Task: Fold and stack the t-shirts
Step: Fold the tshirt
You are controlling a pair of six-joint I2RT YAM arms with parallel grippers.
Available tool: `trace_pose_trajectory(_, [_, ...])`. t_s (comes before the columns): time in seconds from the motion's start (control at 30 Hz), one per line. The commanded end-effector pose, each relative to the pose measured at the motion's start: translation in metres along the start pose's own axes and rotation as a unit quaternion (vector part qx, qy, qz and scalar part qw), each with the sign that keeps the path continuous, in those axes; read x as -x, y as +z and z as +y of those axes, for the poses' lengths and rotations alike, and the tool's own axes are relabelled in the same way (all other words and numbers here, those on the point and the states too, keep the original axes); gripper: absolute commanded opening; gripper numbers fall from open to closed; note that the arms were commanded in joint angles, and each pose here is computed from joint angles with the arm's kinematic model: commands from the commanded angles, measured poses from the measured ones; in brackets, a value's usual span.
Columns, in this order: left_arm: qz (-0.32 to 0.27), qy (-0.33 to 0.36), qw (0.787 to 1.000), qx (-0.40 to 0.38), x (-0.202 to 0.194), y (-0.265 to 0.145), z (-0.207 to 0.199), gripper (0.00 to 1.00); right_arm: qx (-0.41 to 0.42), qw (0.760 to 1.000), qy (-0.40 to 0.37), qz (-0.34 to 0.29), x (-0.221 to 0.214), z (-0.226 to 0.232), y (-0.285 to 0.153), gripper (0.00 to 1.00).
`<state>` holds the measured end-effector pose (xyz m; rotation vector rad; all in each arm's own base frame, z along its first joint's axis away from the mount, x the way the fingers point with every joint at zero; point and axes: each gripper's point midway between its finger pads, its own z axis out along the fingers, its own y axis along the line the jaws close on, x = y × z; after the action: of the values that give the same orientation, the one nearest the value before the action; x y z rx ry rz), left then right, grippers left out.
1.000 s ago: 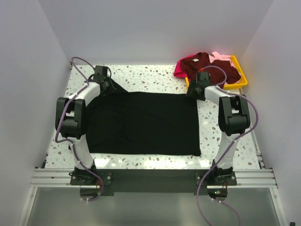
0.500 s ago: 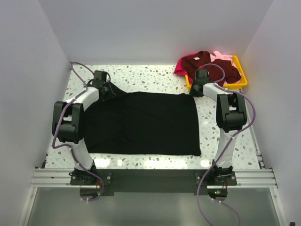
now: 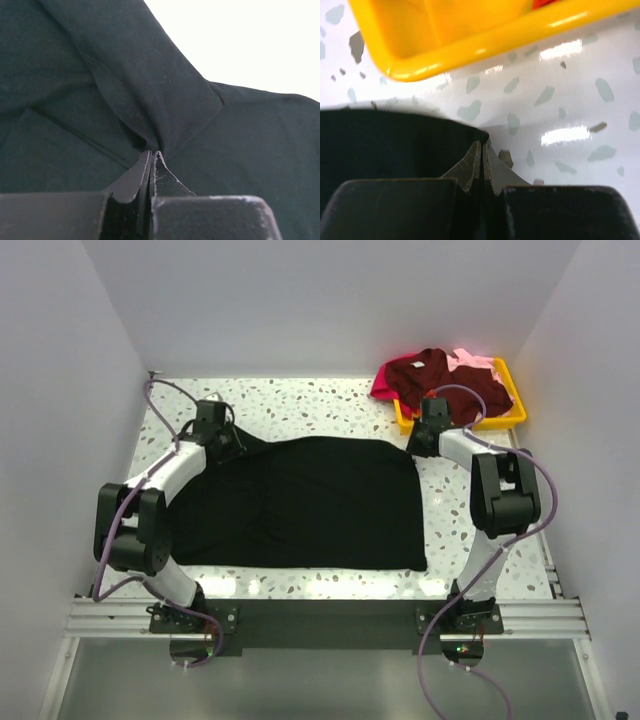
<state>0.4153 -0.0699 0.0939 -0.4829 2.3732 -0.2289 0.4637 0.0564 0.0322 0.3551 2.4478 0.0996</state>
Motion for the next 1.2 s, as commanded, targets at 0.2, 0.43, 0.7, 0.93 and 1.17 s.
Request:
trace_pose_trajectory(0.2, [-0.015,0.000,1.000,0.008,-0.024,-0.026,0.008,0.00,0.055,0.997,-0.027,-0.038,-0.002,0.014,-0.068,0.00])
trace_pose_trajectory(0.43, [-0.030,0.017,0.998,0.043,-0.035,-0.051,0.027,0.00,0.041,0.998,-0.053,-0.018,-0.039,-0.002,-0.097,0.00])
trace_pose_trajectory(0.7, [-0.032,0.015,0.998,0.046,-0.055,-0.074,0.039,0.00,0.011,0.998,-0.064,-0.005,-0.066,-0.025,-0.116,0.00])
trace_pose_trajectory(0.93, [-0.039,0.003,0.998,0.042,-0.066,-0.096,0.049,0.00,0.000,0.998,-0.066,-0.007,-0.073,-0.034,-0.133,0.00])
trace_pose_trajectory(1.17, [-0.034,0.001,0.999,0.029,-0.079,-0.110,0.051,0.00,-0.006,0.997,-0.071,0.003,-0.089,-0.039,-0.143,0.00])
